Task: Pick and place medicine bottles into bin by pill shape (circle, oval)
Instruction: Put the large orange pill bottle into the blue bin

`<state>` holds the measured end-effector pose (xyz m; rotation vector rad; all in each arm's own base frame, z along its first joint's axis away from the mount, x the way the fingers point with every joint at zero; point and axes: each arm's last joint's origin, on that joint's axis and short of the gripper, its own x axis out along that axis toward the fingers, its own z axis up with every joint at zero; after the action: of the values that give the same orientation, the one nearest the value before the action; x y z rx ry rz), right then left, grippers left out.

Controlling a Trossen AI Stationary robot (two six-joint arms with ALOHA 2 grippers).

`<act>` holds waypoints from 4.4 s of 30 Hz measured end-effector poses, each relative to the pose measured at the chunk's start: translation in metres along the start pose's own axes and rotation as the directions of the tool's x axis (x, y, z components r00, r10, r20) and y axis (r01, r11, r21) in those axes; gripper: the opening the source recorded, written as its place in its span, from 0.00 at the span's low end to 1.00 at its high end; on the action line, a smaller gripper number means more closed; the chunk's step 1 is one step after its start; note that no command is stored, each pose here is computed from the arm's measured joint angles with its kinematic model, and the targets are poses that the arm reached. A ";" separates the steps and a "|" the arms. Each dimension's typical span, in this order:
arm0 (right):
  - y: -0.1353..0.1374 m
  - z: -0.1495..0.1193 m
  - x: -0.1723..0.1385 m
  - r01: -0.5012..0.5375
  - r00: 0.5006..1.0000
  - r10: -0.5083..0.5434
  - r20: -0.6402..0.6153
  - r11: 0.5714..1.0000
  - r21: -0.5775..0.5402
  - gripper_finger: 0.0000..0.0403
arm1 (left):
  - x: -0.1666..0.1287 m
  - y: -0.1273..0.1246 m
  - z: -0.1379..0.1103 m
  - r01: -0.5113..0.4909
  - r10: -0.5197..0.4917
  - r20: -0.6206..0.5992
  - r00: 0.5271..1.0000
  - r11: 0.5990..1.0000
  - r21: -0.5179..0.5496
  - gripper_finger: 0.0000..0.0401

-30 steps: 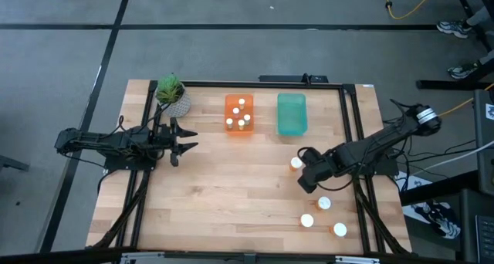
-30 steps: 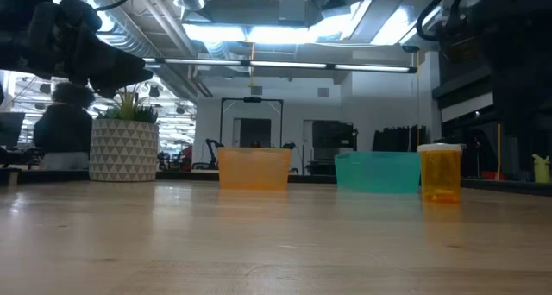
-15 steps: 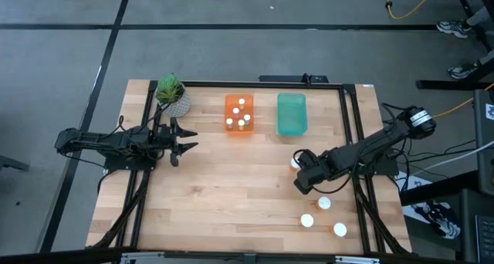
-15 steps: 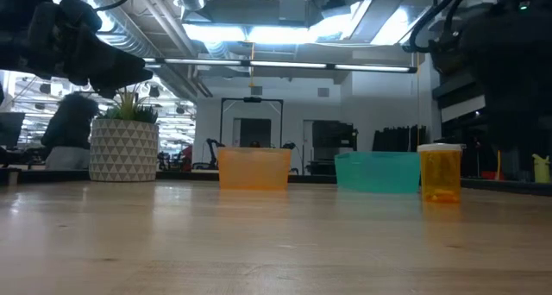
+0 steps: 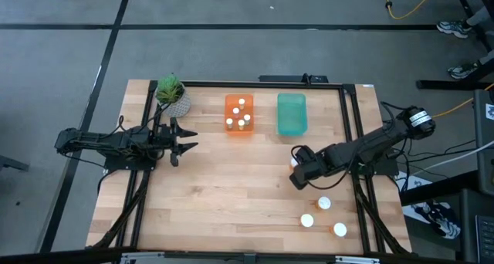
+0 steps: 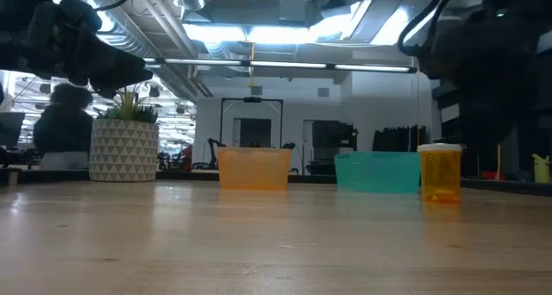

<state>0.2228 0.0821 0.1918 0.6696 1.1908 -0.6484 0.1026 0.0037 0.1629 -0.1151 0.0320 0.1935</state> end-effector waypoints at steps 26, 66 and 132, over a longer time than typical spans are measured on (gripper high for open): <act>0.000 0.004 0.000 -0.013 1.000 0.012 -0.010 0.999 -0.044 0.91 | 0.000 0.000 0.000 0.000 0.000 0.000 1.000 1.000 0.000 0.44; -0.007 0.039 0.027 0.046 0.999 -0.046 0.014 0.998 0.040 0.57 | 0.000 0.000 0.000 0.000 0.000 0.000 1.000 1.000 0.000 0.44; -0.143 0.251 0.048 0.123 0.988 -0.128 0.088 0.991 0.053 0.54 | 0.000 0.000 0.000 0.000 0.000 0.000 1.000 1.000 0.000 0.44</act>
<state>0.2783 -0.2053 0.1854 0.6019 1.1419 -0.8074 0.1027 0.0037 0.1628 -0.1150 0.0325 0.1934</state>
